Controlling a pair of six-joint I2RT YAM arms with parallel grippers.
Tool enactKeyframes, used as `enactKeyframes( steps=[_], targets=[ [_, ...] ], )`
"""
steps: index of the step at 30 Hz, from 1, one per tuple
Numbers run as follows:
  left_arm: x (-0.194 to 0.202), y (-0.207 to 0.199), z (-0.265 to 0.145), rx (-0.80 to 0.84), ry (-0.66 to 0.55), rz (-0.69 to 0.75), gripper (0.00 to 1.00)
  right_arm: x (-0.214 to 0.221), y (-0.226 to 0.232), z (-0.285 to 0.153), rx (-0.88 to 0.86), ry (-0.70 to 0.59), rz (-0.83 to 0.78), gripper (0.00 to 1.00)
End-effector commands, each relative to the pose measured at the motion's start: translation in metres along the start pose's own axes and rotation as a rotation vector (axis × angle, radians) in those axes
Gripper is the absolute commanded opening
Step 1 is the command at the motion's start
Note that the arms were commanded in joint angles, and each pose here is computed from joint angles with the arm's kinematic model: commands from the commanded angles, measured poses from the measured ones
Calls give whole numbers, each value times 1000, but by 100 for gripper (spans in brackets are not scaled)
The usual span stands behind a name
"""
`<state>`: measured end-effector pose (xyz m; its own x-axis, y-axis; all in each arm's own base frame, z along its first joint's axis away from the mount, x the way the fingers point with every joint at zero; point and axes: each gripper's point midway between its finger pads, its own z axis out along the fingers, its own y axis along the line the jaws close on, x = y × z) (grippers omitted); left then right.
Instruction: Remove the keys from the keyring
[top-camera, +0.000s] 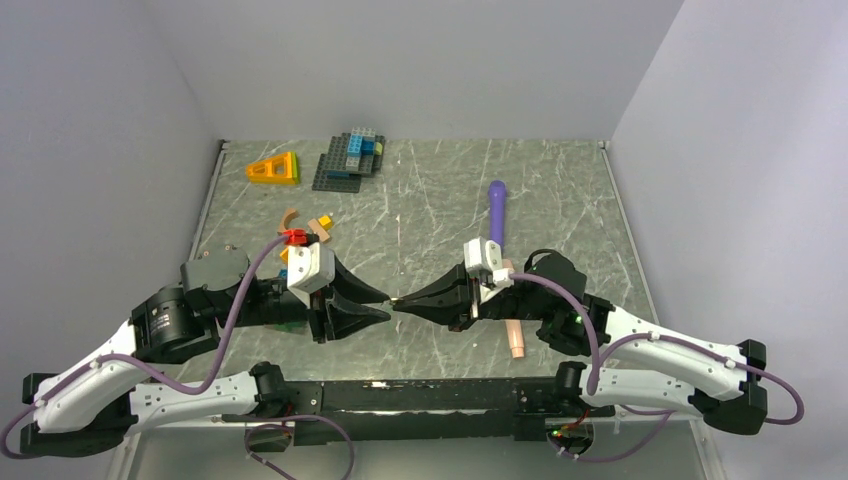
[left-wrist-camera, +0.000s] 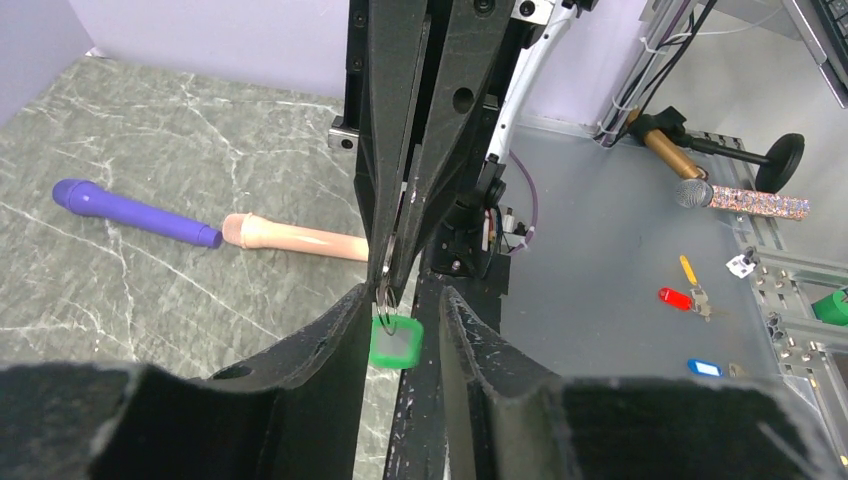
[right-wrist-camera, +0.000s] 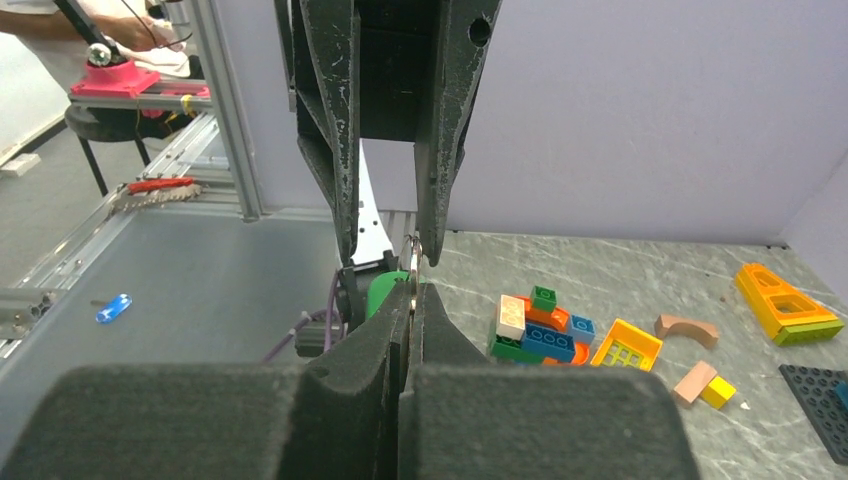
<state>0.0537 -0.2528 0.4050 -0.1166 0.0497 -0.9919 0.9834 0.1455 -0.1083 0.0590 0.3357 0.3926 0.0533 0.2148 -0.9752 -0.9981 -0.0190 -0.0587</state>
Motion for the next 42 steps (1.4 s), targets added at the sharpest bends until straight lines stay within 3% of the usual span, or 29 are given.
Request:
enactKeyframes(
  steps=[1, 17, 24, 42],
  targets=[
    [-14, 1, -2, -7, -40, 21, 35, -28, 4, 2, -25, -61, -36, 0],
    [-10, -1, -3, -1, -37, 16, 21, -31, 4, 6, -31, -74, -37, 0],
    [-6, -1, 1, 8, -29, 9, 0, -33, 4, 6, -31, -82, -37, 0],
    [-24, 10, -18, -87, -188, -13, 0, -37, 3, -2, -1, -133, -33, 0]
  ],
)
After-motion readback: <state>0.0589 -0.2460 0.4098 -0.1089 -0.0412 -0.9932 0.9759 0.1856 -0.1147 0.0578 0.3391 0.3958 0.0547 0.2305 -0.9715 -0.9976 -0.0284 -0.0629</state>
